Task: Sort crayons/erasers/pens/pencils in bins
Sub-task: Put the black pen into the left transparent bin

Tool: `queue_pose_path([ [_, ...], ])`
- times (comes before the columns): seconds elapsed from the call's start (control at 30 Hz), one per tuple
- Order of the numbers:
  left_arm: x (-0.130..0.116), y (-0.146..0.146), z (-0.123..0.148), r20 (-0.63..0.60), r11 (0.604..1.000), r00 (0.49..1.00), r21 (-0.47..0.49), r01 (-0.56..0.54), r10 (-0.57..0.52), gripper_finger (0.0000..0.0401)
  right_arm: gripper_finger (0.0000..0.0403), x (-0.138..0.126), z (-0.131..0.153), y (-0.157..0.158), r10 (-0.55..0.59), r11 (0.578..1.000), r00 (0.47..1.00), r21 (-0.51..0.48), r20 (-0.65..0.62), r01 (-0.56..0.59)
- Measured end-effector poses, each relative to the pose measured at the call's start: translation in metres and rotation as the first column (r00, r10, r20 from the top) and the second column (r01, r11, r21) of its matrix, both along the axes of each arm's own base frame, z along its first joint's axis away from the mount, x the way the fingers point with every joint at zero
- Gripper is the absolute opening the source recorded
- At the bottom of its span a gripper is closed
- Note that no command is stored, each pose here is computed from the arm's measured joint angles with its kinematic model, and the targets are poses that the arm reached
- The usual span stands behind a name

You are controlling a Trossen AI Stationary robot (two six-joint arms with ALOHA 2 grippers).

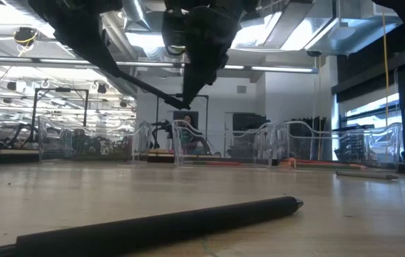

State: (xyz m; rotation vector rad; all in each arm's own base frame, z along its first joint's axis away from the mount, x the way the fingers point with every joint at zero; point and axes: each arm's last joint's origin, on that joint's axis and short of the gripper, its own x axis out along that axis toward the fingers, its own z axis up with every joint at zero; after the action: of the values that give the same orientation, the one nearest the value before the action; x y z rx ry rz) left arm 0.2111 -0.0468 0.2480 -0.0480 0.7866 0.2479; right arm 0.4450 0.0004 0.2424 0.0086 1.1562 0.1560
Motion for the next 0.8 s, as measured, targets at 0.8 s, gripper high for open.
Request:
queue_pose_path([
  [0.8, -0.069, 0.09, 0.017, -0.087, 0.778, 0.785, 0.243, -0.58, 0.613, 0.001, 0.0163, -0.022, 0.037, -0.022, -0.073, 0.997, 0.997, 0.003, 0.017, 0.073],
])
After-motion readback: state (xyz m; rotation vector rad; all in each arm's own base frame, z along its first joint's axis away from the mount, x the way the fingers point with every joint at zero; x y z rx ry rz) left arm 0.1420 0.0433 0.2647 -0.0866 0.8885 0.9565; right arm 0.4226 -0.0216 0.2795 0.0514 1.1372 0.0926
